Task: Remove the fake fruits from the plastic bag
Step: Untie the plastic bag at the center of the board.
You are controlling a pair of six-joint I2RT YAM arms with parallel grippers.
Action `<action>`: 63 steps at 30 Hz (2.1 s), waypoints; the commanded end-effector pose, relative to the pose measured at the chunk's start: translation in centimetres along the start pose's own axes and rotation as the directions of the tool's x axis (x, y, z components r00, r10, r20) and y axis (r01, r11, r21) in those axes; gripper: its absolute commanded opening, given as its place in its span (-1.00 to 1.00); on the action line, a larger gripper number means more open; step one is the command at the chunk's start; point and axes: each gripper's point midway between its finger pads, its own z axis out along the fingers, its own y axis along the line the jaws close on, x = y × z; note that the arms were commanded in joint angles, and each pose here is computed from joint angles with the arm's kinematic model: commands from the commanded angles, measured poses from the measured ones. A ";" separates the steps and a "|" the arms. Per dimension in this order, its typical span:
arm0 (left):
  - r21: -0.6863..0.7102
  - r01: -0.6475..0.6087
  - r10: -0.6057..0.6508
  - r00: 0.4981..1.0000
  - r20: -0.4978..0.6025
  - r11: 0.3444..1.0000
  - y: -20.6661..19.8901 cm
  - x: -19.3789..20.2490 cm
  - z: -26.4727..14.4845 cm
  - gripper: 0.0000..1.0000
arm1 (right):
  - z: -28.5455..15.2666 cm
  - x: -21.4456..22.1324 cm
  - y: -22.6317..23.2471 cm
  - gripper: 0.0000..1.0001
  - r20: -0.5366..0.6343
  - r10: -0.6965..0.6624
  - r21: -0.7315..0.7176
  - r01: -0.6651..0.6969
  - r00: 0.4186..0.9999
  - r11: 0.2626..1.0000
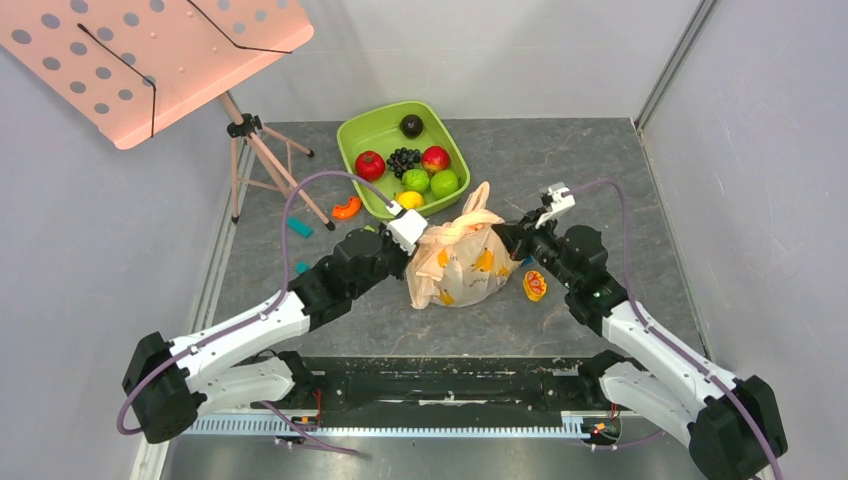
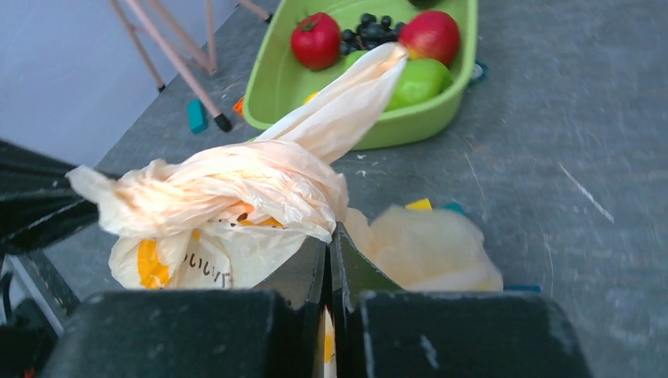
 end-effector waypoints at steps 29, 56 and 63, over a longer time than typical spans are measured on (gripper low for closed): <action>0.267 -0.247 0.198 0.960 0.199 0.931 -3.8 -4.3 -3.5 0.41 | -2.2 1.6 -1.2 -1.00 0.109 0.209 0.053 -0.216 0.972 0.975; 0.228 -0.647 0.633 0.761 0.141 0.727 -4.3 -4.7 4.6 0.26 | -3.0 2.2 -0.6 -1.00 0.069 0.108 0.023 -0.110 0.992 0.994; 0.284 -0.639 0.642 0.761 0.098 0.714 -4.6 -3.1 5.1 -0.65 | -3.3 2.1 -0.7 -1.00 0.074 0.082 0.021 -0.084 0.994 0.996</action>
